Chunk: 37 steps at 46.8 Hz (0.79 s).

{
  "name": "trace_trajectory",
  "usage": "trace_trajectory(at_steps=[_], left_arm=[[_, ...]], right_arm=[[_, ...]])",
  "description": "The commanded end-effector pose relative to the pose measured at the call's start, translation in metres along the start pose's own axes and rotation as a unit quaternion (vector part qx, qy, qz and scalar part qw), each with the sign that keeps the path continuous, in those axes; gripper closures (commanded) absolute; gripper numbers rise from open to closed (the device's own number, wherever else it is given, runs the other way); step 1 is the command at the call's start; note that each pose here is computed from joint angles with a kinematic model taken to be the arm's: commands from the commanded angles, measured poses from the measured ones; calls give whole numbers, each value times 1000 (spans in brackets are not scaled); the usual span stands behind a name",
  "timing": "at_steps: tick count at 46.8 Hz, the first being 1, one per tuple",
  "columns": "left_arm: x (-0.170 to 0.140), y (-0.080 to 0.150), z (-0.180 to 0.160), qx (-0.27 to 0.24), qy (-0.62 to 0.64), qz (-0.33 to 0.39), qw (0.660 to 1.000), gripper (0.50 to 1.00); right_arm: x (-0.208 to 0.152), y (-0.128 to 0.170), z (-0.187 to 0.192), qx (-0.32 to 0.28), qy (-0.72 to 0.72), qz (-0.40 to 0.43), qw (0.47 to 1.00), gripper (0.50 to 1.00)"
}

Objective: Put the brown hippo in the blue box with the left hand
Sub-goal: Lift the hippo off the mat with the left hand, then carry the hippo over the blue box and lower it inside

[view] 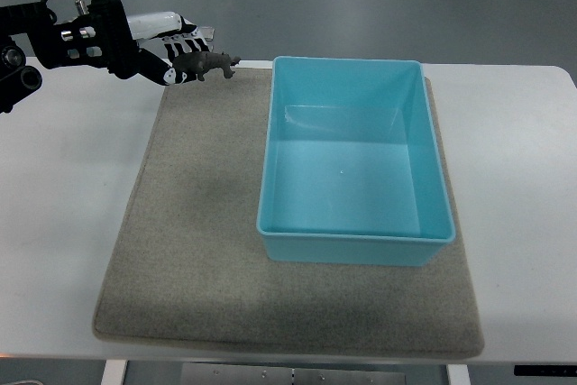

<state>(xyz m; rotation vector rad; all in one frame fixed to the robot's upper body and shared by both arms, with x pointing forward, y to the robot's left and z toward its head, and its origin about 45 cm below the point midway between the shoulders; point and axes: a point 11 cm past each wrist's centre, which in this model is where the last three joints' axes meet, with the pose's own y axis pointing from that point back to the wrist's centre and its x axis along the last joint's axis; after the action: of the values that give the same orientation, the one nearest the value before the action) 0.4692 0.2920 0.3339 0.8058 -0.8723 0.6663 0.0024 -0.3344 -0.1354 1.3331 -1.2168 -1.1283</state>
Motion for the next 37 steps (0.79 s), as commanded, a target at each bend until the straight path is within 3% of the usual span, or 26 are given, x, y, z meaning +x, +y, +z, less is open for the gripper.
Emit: trace_trajectory(at_steps=[1,13,18,28,37], left_arm=[[13,-1,17,-18,-10,-5,1000,1000],[21,-11,71,-77,-36,-19,996,1000],[2,-34,102,-113,-38,-39,992,1000],[-34,-67,138,-133,-38,-68,988,1000],[-61,-83,149,-134,-34,-89,986,1000]], right_arm=[[0,0,0,0,0,0,1000,564],[0,0,0,0,0,0,1000,564],[0,0,0,0,0,0,1000,564],[0,0,0,0,0,0,1000,564],[0,0,0,0,0,0,1000,564]])
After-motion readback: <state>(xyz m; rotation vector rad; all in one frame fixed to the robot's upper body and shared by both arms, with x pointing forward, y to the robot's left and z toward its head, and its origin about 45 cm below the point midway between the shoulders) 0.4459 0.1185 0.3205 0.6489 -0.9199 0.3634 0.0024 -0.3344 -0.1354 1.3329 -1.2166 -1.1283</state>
